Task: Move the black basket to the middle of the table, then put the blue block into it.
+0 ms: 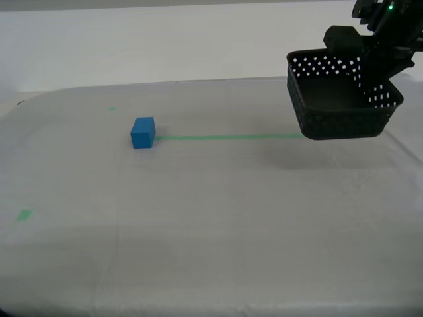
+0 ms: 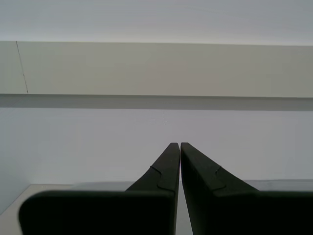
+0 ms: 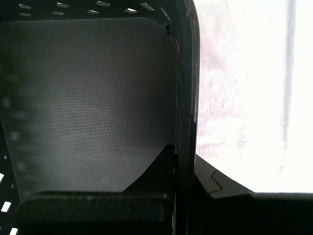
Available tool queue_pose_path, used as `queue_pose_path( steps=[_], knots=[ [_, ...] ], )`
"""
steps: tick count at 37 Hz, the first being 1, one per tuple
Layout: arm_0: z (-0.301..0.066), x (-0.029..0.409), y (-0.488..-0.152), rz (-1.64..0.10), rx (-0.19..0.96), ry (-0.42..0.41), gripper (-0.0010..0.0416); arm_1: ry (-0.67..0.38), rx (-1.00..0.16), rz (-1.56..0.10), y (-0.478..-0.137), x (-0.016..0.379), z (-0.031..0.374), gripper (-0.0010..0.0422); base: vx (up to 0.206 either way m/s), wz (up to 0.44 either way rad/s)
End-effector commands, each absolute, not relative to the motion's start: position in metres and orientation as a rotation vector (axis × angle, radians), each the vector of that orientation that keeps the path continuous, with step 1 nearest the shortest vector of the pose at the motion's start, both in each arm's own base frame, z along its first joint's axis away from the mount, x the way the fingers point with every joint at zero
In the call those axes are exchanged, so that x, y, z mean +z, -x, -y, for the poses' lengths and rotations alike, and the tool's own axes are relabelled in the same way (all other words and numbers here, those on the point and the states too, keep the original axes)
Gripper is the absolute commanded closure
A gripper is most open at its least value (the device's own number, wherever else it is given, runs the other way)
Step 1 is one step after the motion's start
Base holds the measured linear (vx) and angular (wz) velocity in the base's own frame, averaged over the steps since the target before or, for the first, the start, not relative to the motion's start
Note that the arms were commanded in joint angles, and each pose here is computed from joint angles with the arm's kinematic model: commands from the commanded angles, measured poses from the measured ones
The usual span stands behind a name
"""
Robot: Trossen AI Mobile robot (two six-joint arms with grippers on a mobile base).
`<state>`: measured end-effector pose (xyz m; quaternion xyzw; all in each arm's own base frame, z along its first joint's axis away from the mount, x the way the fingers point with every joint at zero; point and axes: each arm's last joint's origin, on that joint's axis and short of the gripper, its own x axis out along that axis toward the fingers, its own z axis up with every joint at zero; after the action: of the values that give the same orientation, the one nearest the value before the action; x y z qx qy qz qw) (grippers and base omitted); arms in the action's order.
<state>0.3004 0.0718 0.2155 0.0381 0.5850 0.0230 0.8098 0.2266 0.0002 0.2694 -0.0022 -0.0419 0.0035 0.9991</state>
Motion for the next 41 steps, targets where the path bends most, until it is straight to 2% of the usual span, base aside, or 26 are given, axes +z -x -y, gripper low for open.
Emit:
queue_pose_path(
  steps=[1, 18, 29, 41],
  knots=[
    [-0.074, 0.223, -0.303, -1.242, 0.053, -0.088, 0.0406, 0.003, 0.006, 0.09, -0.227, 0.27, 0.0, 0.0412, 0.0, 0.0],
    [-0.083, 0.239, -0.3, -1.303, 0.086, -0.178, 0.0406, 0.003, 0.007, 0.09, -0.227, 0.27, 0.0, 0.0412, 0.0, 0.0],
    [-0.099, 0.245, -0.306, -1.304, 0.115, -0.17, 0.0406, 0.003, 0.006, 0.09, -0.227, 0.27, 0.0, 0.0412, 0.0, 0.0],
    [-0.138, 0.25, -0.326, -1.288, 0.181, -0.139, 0.0406, 0.003, 0.007, 0.09, -0.227, 0.27, 0.0, 0.0412, 0.0, 0.0]
  ],
)
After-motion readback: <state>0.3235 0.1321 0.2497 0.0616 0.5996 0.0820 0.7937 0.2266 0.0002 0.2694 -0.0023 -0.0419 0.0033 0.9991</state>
